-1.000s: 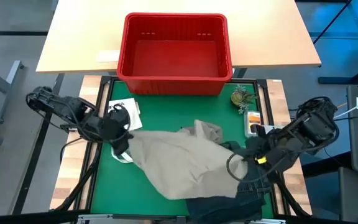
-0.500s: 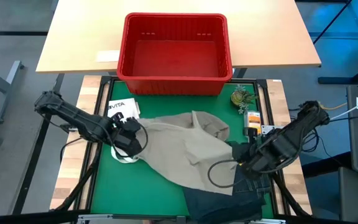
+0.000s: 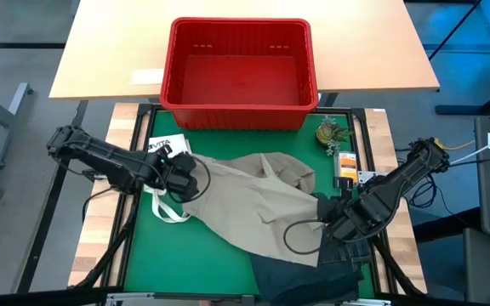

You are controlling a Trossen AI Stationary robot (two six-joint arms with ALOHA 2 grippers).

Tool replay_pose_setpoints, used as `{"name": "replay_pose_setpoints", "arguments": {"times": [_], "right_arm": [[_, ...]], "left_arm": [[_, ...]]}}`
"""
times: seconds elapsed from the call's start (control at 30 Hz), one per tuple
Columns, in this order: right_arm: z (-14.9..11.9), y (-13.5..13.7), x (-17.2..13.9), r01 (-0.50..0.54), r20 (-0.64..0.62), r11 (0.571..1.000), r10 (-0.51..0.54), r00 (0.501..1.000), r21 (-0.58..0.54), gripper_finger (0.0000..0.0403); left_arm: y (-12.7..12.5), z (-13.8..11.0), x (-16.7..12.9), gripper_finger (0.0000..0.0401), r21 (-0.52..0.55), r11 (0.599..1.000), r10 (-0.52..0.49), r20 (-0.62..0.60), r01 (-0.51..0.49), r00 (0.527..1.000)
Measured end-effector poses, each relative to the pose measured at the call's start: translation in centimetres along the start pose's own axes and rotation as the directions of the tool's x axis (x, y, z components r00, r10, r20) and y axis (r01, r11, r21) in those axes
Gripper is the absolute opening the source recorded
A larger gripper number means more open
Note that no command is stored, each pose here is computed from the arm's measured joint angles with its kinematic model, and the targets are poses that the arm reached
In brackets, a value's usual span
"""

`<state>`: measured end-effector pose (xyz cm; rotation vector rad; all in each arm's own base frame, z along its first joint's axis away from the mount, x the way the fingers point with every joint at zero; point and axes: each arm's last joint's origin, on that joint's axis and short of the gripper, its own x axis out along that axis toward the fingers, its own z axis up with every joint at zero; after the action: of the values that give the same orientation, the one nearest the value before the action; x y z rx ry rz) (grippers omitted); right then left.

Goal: Fold Laundry from Bin
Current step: Fold the brown shorts

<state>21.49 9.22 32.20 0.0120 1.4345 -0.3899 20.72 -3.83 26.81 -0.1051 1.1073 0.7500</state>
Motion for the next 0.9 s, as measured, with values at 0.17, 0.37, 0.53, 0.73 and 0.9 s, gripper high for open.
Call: {"name": "replay_pose_setpoints", "arguments": {"times": [0.17, 0.37, 0.53, 0.73, 0.9], "right_arm": [[0.0, 0.0, 0.0, -0.002, -0.002, 1.0, 0.002, 1.0, -0.004, 0.0006], [-0.1, 0.1, 0.0, -0.028, -0.024, 1.0, 0.028, 0.999, -0.002, 0.0061], [-0.1, 0.1, 0.0, -0.034, -0.03, 0.999, 0.034, 0.999, -0.002, 0.0146], [-0.2, 0.3, 0.0, -0.096, -0.083, 0.995, 0.096, 0.992, 0.002, 0.0211], [-0.6, 0.7, -0.2, -0.253, -0.214, 0.967, 0.253, 0.943, 0.026, 0.0224]], "left_arm": [[0.5, 0.6, -0.1, 0.0121, 0.038, 0.999, -0.012, -0.033, 0.013, 0.999], [0.9, 1.1, -0.8, 0.0121, 0.041, 0.999, -0.034, -0.022, 0.034, 0.999], [1.5, 1.6, -2.1, 0.0121, 0.076, 0.994, -0.079, 0.004, 0.078, 0.997], [2.5, 1.8, -3.6, 0.0121, 0.103, 0.991, -0.092, 0.024, 0.089, 0.996], [2.7, 1.8, -3.8, 0.0121, 0.09, 0.991, -0.101, 0.03, 0.098, 0.994]]}}
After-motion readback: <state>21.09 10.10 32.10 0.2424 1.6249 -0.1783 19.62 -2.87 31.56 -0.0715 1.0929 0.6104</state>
